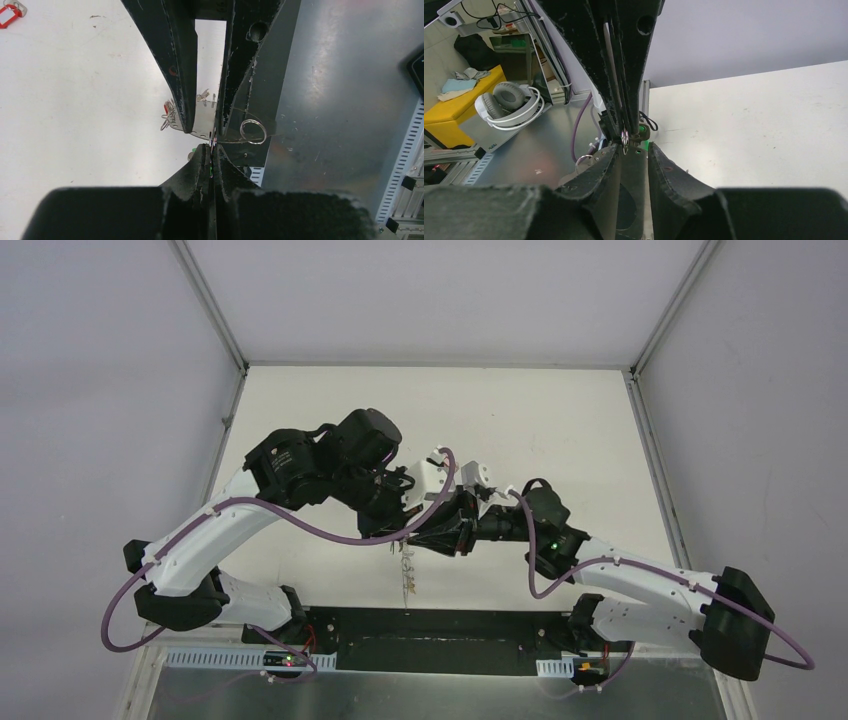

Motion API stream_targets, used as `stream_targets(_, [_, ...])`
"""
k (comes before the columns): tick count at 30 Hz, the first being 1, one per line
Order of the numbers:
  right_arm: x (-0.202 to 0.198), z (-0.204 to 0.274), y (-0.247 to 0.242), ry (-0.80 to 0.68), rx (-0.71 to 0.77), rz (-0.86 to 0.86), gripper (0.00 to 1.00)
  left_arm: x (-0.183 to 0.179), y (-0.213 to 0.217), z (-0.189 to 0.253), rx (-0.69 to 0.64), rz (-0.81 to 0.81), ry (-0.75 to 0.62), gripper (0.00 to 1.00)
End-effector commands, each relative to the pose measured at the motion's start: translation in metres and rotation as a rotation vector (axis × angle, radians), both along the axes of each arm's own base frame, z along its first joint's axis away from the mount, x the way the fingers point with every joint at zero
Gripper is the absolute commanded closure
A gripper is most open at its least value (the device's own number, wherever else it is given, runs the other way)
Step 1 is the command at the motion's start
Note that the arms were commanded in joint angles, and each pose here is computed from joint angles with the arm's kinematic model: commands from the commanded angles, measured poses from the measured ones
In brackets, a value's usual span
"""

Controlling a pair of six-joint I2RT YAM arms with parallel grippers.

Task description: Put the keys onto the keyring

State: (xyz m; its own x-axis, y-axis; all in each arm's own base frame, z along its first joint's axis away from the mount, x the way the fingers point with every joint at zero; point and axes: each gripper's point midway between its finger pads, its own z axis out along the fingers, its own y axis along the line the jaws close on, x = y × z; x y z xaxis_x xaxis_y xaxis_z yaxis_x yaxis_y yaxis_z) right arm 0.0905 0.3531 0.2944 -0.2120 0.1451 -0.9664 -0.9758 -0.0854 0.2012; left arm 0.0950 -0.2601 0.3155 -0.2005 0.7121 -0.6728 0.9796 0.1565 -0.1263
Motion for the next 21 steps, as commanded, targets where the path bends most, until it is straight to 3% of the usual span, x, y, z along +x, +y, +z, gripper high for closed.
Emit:
stream_targets(1, [-0.0077,0.0358,0.0039,-0.05,0.098,0.044,0.73,-0.0009,-0.008,0.0209,-0.098,-0.012,-0.039,1.0])
stream_targets(6, [-0.0117,0.0384,0.0061,-0.057,0.1,0.066,0.79,-0.0015,-0.0091,0.0199,-0.1,-0.012,-0.031,1.0])
stream_targets(10, [-0.0116,0.0369,0.0058,-0.057,0.098,0.063,0.99,-0.002,-0.0083,0.0201,-0.102,-0.014,-0.035,1.0])
stream_targets(18, [-0.0127,0.0341,0.0028,-0.061,0.095,0.058,1.0,0.0011,-0.0045,0.0202,-0.111,0.005,-0.062,1.0])
stream_targets(21, [-0.0131,0.0332,0.002,-0.061,0.094,0.057,1.0,0.0039,-0.0015,0.0231,-0.131,0.025,-0.091,0.72])
